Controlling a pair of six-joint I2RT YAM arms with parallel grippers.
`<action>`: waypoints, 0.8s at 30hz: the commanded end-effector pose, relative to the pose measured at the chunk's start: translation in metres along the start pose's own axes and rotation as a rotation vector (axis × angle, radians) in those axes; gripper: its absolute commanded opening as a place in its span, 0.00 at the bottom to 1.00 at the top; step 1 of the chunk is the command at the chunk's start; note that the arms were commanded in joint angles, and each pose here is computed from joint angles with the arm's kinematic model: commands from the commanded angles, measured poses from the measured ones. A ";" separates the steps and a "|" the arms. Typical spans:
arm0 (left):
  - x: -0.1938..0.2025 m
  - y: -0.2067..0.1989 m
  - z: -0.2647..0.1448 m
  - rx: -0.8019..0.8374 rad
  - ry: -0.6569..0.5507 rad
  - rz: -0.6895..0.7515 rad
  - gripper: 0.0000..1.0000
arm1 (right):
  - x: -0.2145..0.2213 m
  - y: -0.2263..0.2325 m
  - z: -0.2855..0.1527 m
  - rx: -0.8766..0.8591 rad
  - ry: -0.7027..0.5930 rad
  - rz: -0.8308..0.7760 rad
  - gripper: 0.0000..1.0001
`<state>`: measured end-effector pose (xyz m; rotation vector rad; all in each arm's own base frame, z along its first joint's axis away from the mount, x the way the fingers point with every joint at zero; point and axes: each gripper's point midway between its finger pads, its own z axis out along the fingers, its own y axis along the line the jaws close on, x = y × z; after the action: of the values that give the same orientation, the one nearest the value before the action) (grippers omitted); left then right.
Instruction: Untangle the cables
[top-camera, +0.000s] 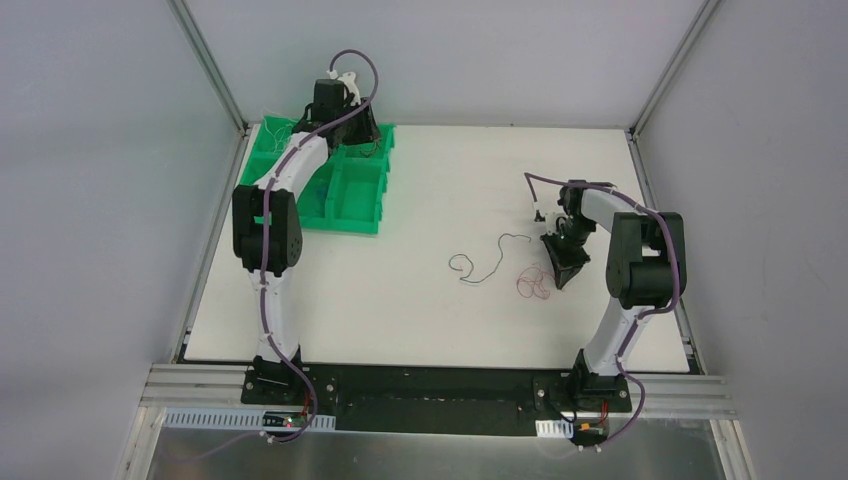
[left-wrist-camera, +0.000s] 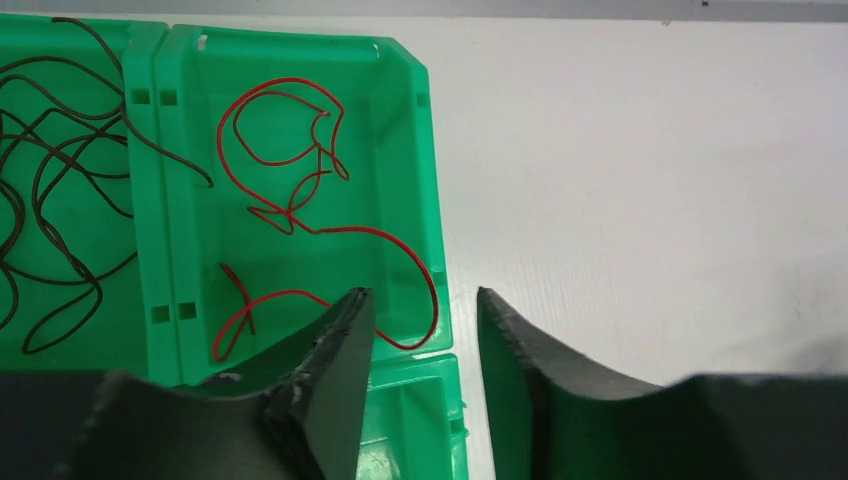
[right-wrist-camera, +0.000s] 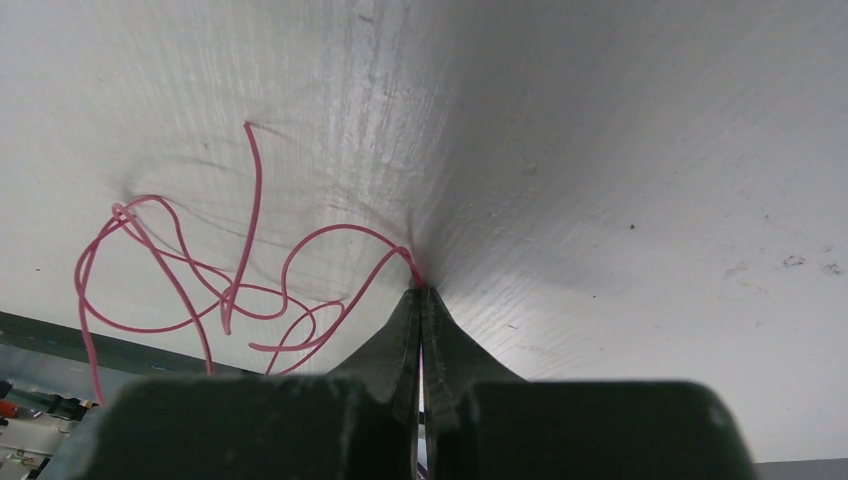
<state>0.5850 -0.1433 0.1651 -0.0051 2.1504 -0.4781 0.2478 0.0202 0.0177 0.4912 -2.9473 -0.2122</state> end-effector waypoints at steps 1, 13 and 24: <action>-0.061 -0.017 -0.041 0.021 -0.134 0.060 0.51 | -0.019 0.008 0.002 -0.044 -0.082 -0.016 0.00; -0.070 -0.075 -0.123 0.273 -0.181 0.309 0.99 | -0.055 0.072 -0.079 -0.342 -0.406 -0.108 0.00; 0.130 -0.203 -0.172 0.924 0.060 0.617 0.89 | -0.028 0.087 -0.097 -0.417 -0.451 -0.136 0.00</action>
<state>0.4019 -0.2313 0.2556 0.7802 1.8233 -0.8839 0.2862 0.1058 0.1244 0.6773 -3.2040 -1.0225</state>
